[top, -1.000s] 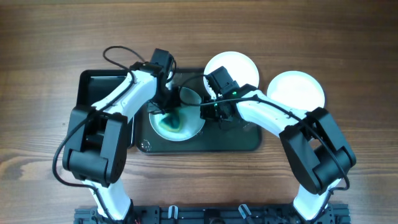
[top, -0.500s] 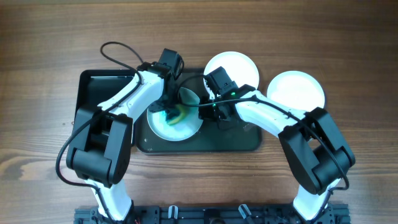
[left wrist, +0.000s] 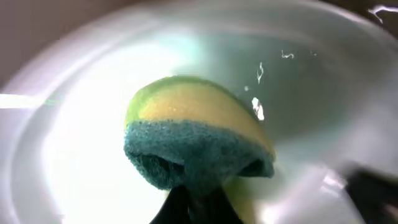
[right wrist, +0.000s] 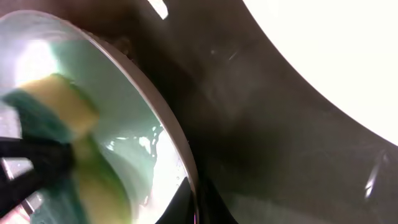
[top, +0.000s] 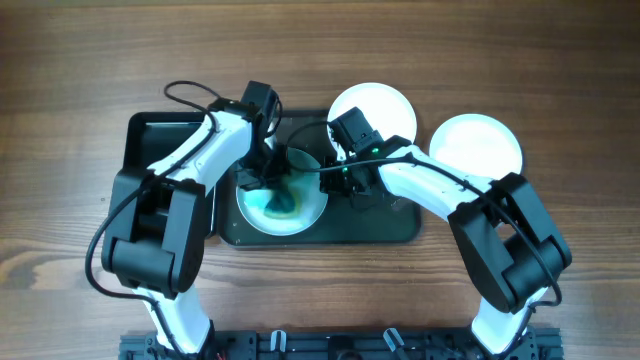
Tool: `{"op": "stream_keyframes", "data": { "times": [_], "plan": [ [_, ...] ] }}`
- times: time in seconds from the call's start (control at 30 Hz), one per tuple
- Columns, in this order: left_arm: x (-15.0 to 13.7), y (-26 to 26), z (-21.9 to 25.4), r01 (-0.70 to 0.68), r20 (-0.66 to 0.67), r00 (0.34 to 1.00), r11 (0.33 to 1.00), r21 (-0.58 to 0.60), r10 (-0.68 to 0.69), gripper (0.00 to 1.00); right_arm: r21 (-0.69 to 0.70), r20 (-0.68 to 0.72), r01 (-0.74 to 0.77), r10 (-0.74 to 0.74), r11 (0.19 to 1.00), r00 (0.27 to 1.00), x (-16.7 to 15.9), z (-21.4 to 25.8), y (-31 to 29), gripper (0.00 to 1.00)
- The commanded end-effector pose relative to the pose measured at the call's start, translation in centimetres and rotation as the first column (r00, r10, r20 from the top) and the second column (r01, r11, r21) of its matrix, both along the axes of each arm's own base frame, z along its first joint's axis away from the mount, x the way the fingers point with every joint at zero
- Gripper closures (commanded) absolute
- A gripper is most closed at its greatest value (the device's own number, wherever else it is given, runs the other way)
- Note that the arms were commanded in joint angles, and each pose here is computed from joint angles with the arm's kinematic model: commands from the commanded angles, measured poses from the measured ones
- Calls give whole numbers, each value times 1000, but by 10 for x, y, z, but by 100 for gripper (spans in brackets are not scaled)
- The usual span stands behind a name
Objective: Clean dirty plates on tray and stack at the side
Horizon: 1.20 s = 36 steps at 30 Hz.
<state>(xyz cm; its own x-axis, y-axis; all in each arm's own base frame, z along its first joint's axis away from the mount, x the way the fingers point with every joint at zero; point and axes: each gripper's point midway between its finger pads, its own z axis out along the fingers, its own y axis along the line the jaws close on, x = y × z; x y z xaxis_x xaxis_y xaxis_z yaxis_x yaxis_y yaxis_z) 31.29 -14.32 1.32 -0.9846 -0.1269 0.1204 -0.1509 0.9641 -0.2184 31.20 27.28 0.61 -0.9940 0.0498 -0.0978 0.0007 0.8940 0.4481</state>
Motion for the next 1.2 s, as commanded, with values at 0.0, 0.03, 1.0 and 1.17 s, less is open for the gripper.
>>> {"op": "stream_keyframes", "data": {
  "times": [0.0, 0.03, 1.0, 1.17],
  "plan": [
    [-9, -52, 5, 129, 9, 991, 950, -285, -132, 96, 0, 9, 6, -6, 1000, 1000, 6, 0, 1, 96],
    [-1, -54, 5, 136, 46, 991, 948, -288, -128, 96, 0, 10, 3, -3, 1000, 1000, 6, 0, 1, 96],
    [60, 162, 126, -374, 177, 926, 881, 289, 334, 96, -542, 507, 118, 212, 832, 836, 12, 117, -14, 96],
    [60, 161, 126, -373, 178, 926, 882, 289, 334, 96, -653, 663, 298, 337, 696, 668, 2, 173, -24, 96]
  ]
}}
